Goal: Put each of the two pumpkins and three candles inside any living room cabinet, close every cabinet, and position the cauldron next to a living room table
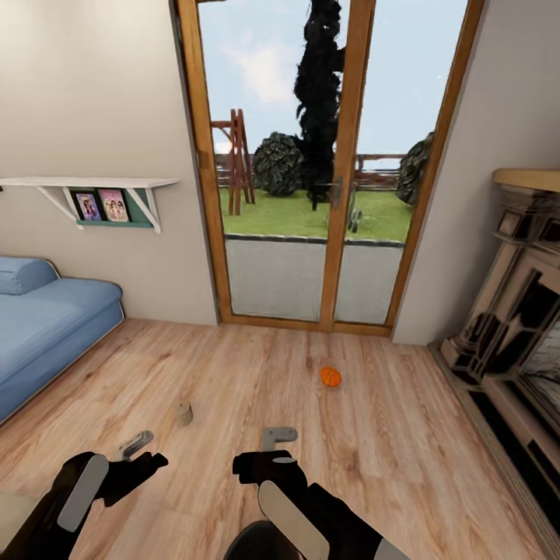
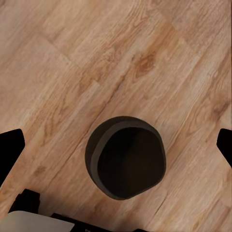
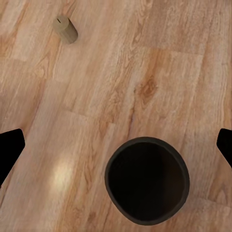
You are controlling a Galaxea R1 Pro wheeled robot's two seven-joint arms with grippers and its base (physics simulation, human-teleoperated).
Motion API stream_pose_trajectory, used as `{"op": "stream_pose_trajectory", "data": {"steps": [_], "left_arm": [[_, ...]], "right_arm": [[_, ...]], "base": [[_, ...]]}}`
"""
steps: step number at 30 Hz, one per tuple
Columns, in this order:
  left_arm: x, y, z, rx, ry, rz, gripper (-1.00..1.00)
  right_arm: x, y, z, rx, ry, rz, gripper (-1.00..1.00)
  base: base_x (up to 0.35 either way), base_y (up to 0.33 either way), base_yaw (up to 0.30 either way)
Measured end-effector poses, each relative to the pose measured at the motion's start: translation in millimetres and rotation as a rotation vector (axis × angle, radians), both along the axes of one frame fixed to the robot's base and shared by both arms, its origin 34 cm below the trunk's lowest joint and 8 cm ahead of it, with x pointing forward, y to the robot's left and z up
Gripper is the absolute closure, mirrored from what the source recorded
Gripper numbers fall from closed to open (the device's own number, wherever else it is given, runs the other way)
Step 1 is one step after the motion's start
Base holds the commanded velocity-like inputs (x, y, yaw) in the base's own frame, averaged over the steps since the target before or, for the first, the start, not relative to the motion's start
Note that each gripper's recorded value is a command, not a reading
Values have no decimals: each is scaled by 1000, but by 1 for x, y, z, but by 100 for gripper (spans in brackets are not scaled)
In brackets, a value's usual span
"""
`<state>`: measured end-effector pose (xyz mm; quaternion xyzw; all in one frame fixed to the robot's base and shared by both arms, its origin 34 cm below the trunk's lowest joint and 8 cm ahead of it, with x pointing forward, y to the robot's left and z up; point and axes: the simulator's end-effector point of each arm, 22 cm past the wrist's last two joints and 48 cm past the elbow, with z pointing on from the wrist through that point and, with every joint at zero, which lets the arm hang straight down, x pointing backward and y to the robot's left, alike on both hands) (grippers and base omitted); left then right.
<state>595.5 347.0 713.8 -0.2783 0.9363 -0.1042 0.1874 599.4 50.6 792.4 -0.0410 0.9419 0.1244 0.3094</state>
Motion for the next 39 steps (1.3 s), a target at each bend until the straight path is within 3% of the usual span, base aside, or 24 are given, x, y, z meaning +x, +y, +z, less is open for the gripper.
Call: {"op": "stream_pose_trajectory", "data": {"steps": [15,39], "left_arm": [[1,-2,1,-3,-4,-1,-100],[1,-1,1,6,-2,-3,-100]], "right_arm": [[0,0,2,0,-4,1,-100],[0,0,1,-1,0,-1,-100]], "base": [[134,90,-34],[5,106,0]]}}
